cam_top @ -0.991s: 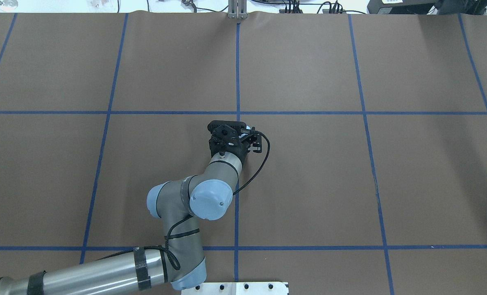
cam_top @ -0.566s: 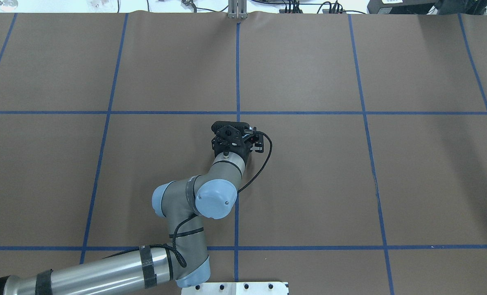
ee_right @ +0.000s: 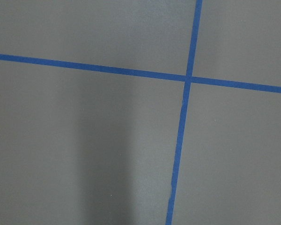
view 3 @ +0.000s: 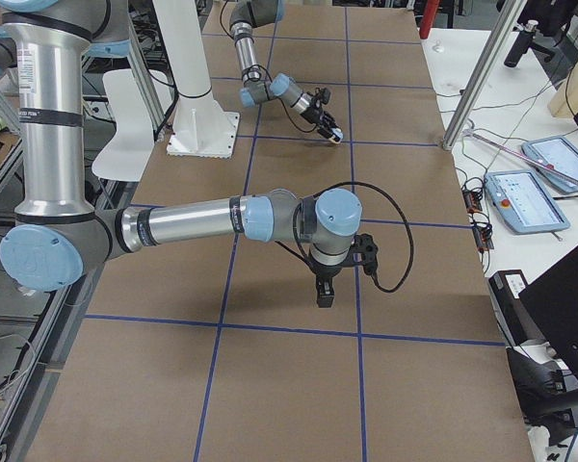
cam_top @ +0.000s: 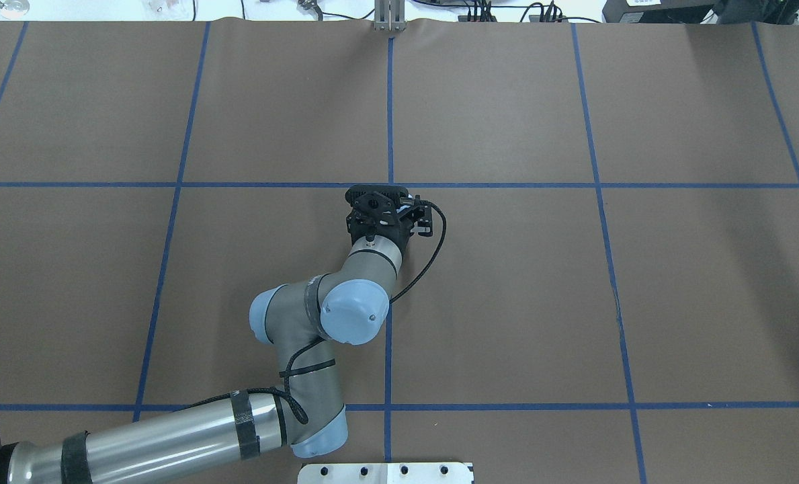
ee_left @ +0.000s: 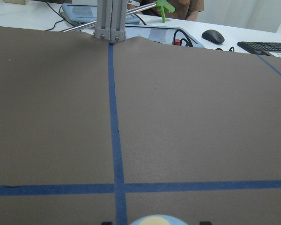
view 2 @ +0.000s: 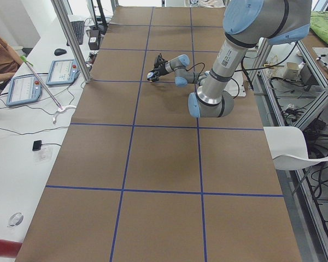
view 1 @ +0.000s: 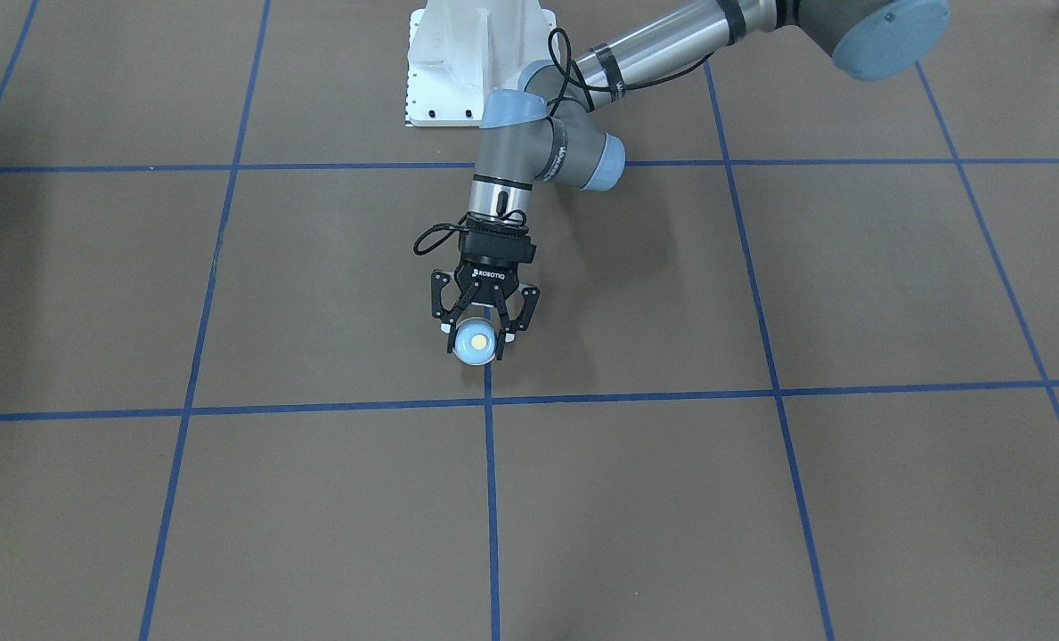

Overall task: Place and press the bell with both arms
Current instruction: 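Lower the blue bell onto the grid crossing with the left gripper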

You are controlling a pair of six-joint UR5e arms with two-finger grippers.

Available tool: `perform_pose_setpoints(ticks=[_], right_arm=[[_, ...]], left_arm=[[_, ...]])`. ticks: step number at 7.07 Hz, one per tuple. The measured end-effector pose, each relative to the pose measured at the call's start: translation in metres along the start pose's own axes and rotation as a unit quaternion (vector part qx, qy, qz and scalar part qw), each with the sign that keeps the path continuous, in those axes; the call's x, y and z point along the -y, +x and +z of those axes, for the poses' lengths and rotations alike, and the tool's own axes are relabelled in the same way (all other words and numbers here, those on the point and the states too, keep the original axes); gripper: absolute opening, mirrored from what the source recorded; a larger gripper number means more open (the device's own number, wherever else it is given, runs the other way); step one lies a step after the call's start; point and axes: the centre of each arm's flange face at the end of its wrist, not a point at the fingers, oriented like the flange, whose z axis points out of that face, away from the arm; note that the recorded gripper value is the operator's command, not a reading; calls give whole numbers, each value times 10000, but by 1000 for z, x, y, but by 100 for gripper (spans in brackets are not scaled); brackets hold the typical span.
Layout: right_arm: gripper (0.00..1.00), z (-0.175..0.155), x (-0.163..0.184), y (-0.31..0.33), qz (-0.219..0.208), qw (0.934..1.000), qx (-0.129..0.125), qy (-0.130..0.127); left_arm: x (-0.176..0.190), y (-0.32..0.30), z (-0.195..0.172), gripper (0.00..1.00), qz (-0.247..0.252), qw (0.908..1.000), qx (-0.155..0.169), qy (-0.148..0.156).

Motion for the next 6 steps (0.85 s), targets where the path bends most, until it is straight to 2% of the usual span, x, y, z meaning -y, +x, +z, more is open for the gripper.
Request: perform_pose_setpoints(ticks=[2, 6], right_arm=[[100, 0, 0, 0, 0, 10000, 0, 0], [100, 1, -1, 0, 3, 10000, 1, -7]], left_arm=[[14, -10, 13, 0, -1, 9999, 109, 68], [15, -3, 31, 0, 70, 9996, 253, 69]])
